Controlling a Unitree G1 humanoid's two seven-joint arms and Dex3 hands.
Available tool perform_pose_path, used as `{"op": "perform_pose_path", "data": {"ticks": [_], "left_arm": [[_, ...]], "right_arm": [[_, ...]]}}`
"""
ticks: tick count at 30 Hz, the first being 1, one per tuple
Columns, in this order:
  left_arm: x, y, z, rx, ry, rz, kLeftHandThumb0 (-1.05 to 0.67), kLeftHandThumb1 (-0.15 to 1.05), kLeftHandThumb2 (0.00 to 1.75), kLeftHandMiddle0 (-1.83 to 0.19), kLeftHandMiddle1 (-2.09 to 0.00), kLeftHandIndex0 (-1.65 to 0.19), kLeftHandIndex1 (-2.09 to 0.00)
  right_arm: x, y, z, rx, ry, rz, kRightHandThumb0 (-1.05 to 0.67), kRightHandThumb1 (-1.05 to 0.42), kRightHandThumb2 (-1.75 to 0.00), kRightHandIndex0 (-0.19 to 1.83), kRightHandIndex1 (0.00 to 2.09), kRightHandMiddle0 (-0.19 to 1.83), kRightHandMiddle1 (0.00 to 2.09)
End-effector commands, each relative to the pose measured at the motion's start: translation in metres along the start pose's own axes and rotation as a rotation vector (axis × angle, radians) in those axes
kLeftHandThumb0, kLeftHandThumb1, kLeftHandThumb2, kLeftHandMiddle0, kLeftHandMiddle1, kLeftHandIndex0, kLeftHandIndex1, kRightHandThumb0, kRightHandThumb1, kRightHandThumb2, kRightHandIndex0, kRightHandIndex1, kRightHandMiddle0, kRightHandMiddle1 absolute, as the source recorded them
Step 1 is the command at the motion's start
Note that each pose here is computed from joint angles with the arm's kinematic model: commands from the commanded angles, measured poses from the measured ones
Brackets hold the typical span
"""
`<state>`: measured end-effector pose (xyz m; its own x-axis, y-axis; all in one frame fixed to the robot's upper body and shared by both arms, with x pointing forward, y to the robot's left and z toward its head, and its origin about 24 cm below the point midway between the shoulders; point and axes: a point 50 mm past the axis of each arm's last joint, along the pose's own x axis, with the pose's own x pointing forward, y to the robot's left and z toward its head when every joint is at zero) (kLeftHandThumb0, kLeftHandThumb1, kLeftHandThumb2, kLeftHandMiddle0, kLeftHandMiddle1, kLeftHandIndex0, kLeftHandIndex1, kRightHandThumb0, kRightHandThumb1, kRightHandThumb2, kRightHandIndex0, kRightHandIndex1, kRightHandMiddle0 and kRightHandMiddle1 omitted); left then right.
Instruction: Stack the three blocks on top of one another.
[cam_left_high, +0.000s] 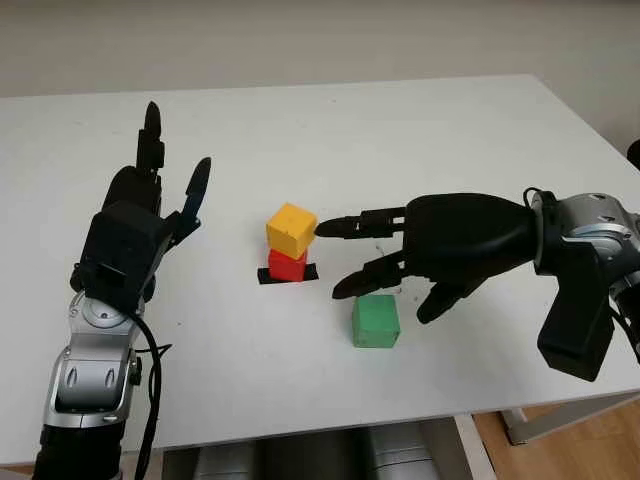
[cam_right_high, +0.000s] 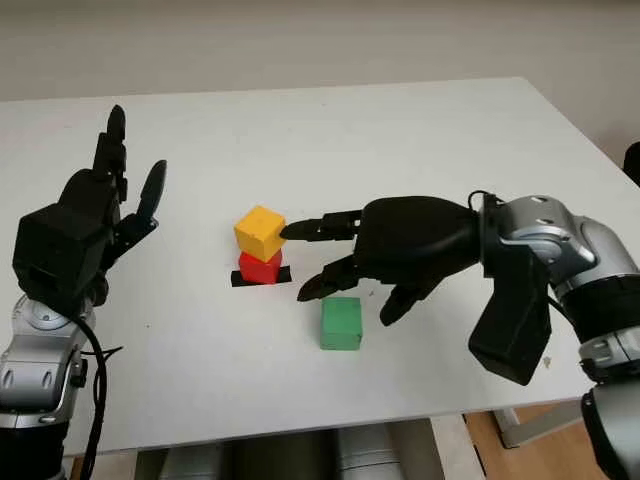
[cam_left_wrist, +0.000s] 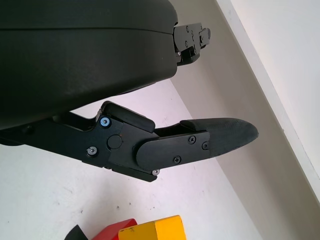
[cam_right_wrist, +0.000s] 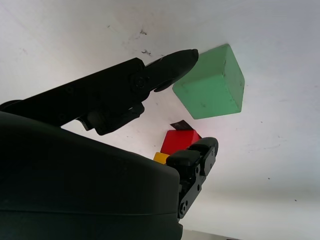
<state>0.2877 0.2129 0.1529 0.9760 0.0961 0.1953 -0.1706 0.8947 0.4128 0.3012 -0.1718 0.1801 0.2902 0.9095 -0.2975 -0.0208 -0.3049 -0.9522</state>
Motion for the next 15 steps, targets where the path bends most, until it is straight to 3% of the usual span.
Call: {"op": "perform_pose_path", "data": {"ticks": [1, 15], "left_arm": [[-0.001, 0.0, 0.004, 0.005, -0.022, 0.006, -0.78, 1.05, 0.6, 0.19, -0.05, 0.16, -0.06], [-0.003, -0.001, 0.004, -0.004, -0.025, -0.005, -0.78, 1.05, 0.6, 0.19, -0.04, 0.17, -0.05]], "right_arm": [[0.003, -0.003, 0.0, -0.017, -0.017, -0.011, -0.5, -0.89, -0.05, 0.02, 0.06, 0.54, 0.17], [0.009, 0.009, 0.0, -0.002, -0.043, 0.006, -0.54, -0.87, -0.05, 0.02, 0.06, 0.57, 0.22]]}}
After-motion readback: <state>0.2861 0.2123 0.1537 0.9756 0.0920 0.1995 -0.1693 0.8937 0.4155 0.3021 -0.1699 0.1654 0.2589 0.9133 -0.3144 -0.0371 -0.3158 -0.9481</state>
